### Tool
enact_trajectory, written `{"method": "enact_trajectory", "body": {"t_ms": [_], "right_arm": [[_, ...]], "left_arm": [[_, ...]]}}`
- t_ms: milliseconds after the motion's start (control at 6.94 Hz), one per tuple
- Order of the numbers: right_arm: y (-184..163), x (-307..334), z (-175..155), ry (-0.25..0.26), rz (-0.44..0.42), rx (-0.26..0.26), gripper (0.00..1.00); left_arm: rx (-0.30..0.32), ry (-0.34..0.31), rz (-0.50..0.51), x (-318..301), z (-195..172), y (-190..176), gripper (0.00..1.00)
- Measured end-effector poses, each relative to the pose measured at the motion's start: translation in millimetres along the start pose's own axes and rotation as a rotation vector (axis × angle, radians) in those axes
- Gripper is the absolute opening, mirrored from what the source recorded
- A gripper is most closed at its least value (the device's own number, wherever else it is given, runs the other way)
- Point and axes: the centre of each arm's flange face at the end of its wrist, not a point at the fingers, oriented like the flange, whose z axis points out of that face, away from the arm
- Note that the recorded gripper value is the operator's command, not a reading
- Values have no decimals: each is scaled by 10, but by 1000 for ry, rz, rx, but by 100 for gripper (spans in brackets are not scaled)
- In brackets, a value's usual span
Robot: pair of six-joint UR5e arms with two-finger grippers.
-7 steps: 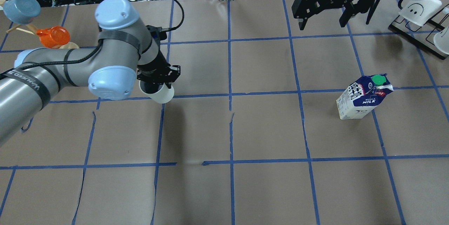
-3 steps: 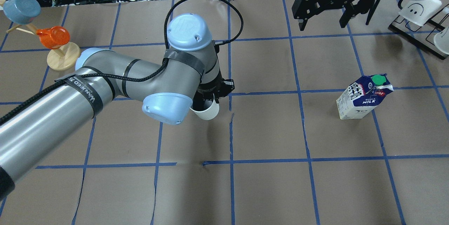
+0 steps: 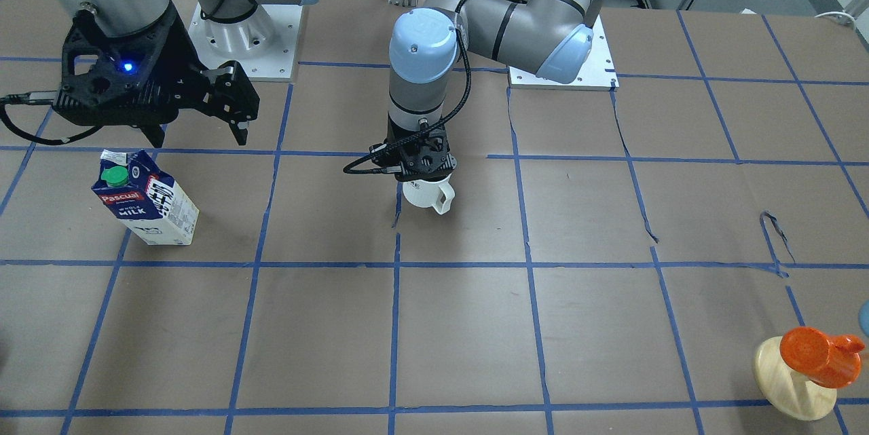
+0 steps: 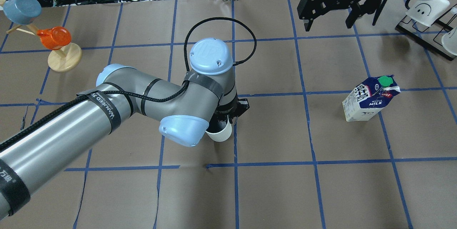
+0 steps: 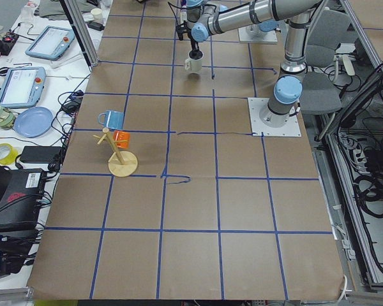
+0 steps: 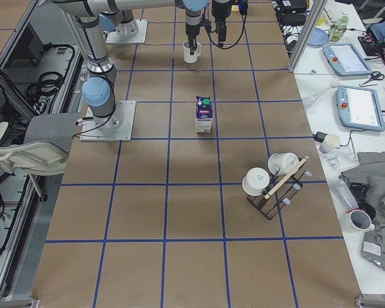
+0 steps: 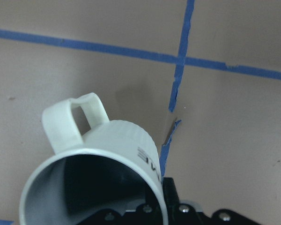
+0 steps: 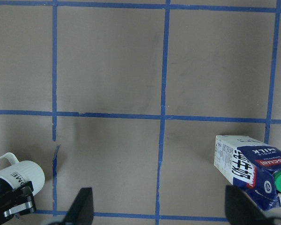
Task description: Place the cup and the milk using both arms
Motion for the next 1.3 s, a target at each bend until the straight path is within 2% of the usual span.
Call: {"method": "enact_trajectory", "body": {"t_ms": [288,432,721,865,1009,1297], "right_arm": [[-2,-4,2,-1,0,0,100],[-5,-2,5,0,1,0,100],[-17,5,23,1,0,-3,100],[-20,8,27,1,0,-4,100],[-24,13,32,1,1,-5,100],[-55,137,80,11,7,-16,100]], "left_arm": [[-20,6,-32,118,93,181,17],[-23,6,-33,162,135,262,22],[-3,26,-67,233,146,303,72],[16,42,-77,224,60,274,81],[38,62,-91,160,-80,189,85],[75,95,-81,-220,-453,-182,87]]}}
